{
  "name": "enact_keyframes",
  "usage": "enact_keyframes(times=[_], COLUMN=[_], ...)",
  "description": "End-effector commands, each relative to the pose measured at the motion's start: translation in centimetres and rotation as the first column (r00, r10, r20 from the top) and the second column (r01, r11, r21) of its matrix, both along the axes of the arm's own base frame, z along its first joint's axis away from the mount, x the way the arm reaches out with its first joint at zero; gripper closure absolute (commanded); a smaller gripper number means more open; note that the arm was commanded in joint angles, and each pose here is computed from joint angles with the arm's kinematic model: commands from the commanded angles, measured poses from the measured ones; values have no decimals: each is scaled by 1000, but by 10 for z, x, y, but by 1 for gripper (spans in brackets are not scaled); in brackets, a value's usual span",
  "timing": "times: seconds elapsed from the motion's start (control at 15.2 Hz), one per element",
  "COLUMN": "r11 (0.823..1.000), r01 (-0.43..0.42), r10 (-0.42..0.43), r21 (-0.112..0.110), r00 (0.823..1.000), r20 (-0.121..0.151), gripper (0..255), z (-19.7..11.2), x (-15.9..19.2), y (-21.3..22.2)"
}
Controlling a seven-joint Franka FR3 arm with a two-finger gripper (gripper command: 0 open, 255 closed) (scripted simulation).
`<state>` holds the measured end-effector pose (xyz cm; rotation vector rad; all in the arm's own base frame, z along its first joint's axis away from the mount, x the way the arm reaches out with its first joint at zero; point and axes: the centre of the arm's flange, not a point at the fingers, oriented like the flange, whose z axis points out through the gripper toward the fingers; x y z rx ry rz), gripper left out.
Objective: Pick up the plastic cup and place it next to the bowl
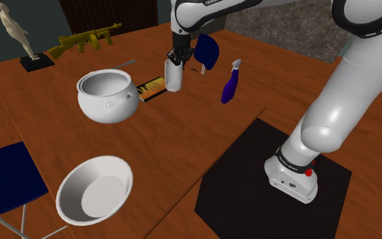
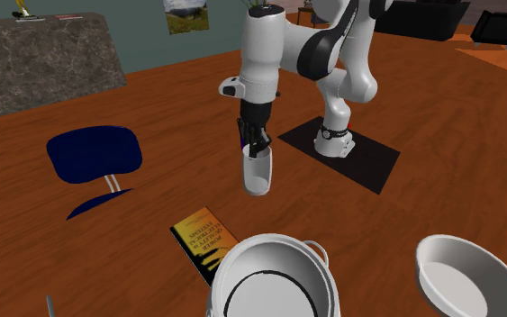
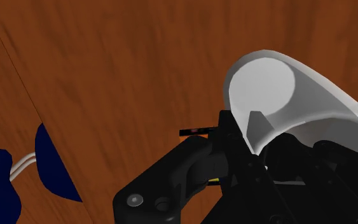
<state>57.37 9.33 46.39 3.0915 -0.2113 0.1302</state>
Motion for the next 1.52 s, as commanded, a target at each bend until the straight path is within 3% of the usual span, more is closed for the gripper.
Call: enact_keyframes(times=[0.0, 1.32, 1.45], r11=[1000, 1000, 1000], r01=[0, 0, 0], r10=[0, 0, 0], r21=[0, 0, 0], r00=[1000, 1000, 1000], r20=[0, 0, 0], gripper=[255, 255, 255], z=[11, 112, 112], x=[0, -1, -15], y=[-1, -1, 21])
